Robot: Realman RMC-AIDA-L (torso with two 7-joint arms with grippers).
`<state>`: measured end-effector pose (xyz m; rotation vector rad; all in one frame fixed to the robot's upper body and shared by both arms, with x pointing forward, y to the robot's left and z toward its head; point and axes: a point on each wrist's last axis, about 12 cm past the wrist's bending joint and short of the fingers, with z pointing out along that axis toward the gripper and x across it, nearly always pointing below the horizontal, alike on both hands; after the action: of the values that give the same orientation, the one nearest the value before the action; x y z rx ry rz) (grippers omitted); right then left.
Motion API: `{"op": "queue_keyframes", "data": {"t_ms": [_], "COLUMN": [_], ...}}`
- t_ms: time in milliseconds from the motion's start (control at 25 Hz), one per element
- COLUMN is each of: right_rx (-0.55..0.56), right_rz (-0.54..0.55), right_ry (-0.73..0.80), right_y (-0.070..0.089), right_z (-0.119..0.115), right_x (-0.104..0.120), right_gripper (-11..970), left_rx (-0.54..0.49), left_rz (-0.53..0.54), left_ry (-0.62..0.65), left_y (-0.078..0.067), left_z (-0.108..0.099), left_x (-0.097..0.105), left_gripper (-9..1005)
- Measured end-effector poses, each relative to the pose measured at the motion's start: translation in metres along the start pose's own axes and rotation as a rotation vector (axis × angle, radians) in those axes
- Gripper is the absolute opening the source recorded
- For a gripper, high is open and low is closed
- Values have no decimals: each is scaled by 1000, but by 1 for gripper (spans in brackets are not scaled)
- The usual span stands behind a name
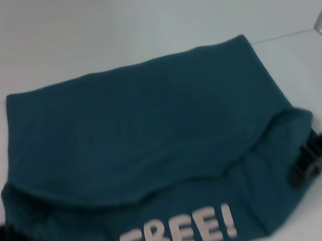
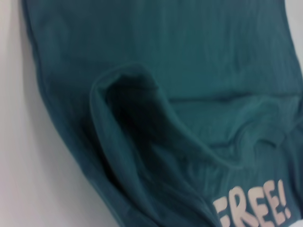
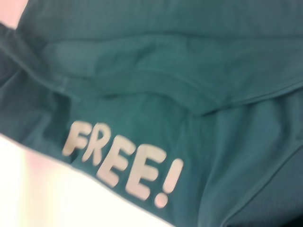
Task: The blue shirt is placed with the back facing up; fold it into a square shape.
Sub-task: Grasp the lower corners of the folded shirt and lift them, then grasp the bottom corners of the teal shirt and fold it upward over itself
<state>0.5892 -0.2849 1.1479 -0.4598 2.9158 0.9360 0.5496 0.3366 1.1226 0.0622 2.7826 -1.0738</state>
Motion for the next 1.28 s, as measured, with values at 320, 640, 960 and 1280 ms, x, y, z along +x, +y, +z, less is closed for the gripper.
{"op": "queue_keyframes", "data": {"t_ms": [320,640,960,1280], "right_rx": [-49,-161,-233,-220], "right_rz": [15,-13,28,73], "right_ry": [143,-28,-330,-449], "right_y": [-1,-9,-20,-30], "right_z": [7,-15,-55,-65], "right_x": [33,32,17,14], "right_gripper": [33,33,32,32], "left_rx": [-9,82,52,24], "left_rz": [-47,1,42,45], "left_ry": [159,132,102,74], "left_y": [12,12,-6,-23], "left_z": [-5,-22,-41,-48], "left_x": [37,38,-1,-29], "left_gripper": [49,49,48,48]}}
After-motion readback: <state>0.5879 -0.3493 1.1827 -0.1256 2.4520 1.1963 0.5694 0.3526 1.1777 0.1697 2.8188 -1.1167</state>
